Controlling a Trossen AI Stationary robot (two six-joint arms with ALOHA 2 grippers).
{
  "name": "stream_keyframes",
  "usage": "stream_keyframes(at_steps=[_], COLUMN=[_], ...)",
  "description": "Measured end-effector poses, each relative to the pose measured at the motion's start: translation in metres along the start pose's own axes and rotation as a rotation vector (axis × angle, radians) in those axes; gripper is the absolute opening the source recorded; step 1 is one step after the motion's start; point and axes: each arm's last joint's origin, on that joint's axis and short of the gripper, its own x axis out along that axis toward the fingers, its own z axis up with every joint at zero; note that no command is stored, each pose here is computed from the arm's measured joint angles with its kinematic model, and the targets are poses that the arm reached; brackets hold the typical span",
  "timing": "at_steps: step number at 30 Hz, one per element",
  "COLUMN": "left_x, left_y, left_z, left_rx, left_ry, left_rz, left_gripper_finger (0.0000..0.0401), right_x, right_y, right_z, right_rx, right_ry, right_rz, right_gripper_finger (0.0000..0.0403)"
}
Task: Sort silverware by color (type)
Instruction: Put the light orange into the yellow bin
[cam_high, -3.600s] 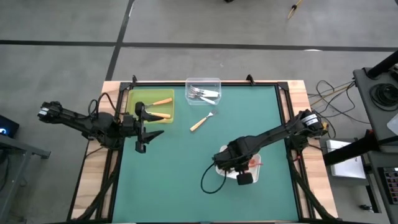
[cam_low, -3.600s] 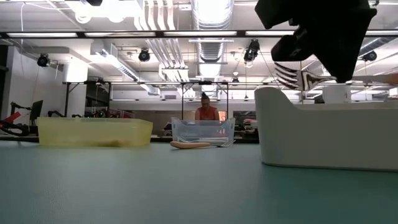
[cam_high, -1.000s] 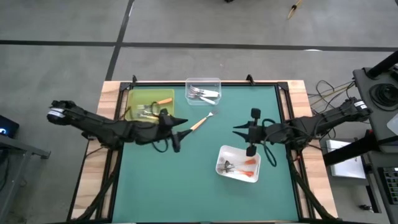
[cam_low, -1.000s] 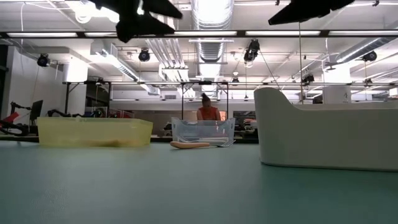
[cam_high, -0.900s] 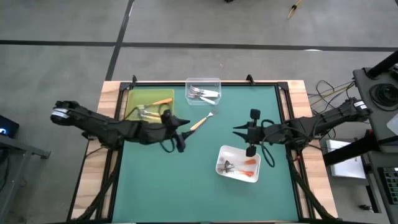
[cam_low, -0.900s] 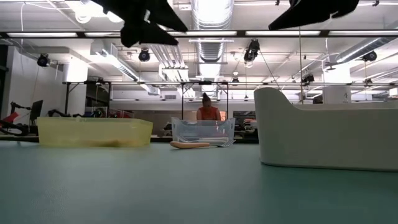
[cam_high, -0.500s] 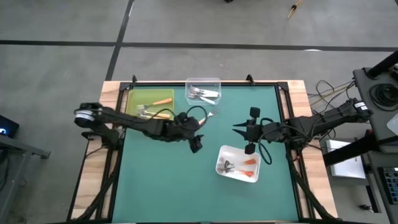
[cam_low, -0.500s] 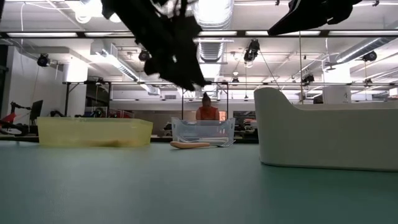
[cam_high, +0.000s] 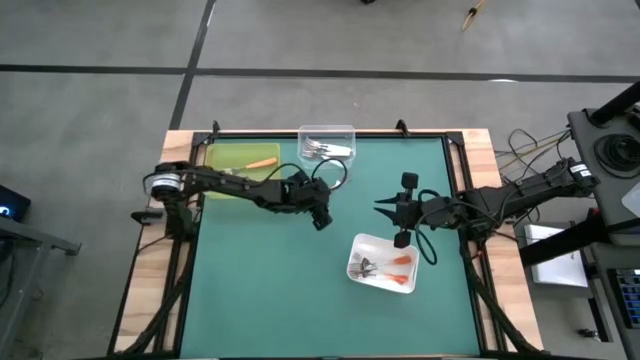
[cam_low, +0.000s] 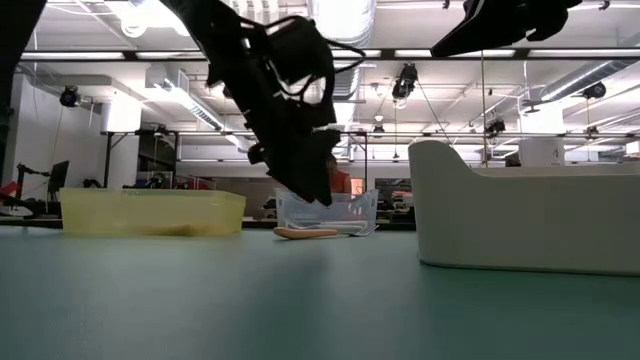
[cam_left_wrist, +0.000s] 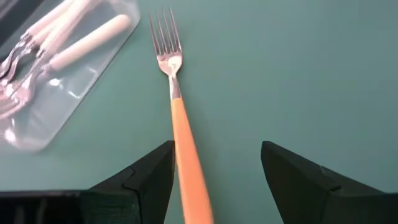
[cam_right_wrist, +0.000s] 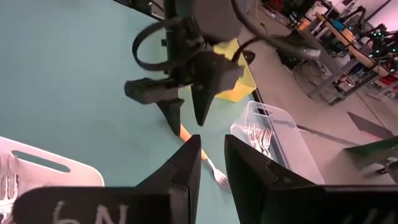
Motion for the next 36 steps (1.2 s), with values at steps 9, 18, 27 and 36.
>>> stream_keyframes(at_steps=[9, 18, 27, 36], left_x=[0.019, 0.027, 0.033, 0.043], left_y=[0.002, 0.022, 0.021, 0.022], left_z=[0.0, 0.003, 0.001, -0.008], left_rx=[0.09, 0.054, 0.059, 0.059], left_ry=[-0.036, -0.021, -0.017, 0.011], left_rz=[0.014, 0.023, -0.027, -0.009], left_gripper_finger=[0.0219, 0.0219, 0.0219, 0.0219], right_x=[0.0, -0.001, 0.003, 0.005], right_y=[0.0, -0.007, -0.017, -0.018], right_z=[0.001, 0.001, -0.003, -0.006], right_rx=[-0.04, -0.055, -0.036, -0.031], right_ry=[-0.006, -0.013, 0.014, 0.026], right_rz=[-0.002, -0.029, -0.071, -0.076], right_gripper_finger=[0.0063, 0.0063, 0.0063, 0.0063])
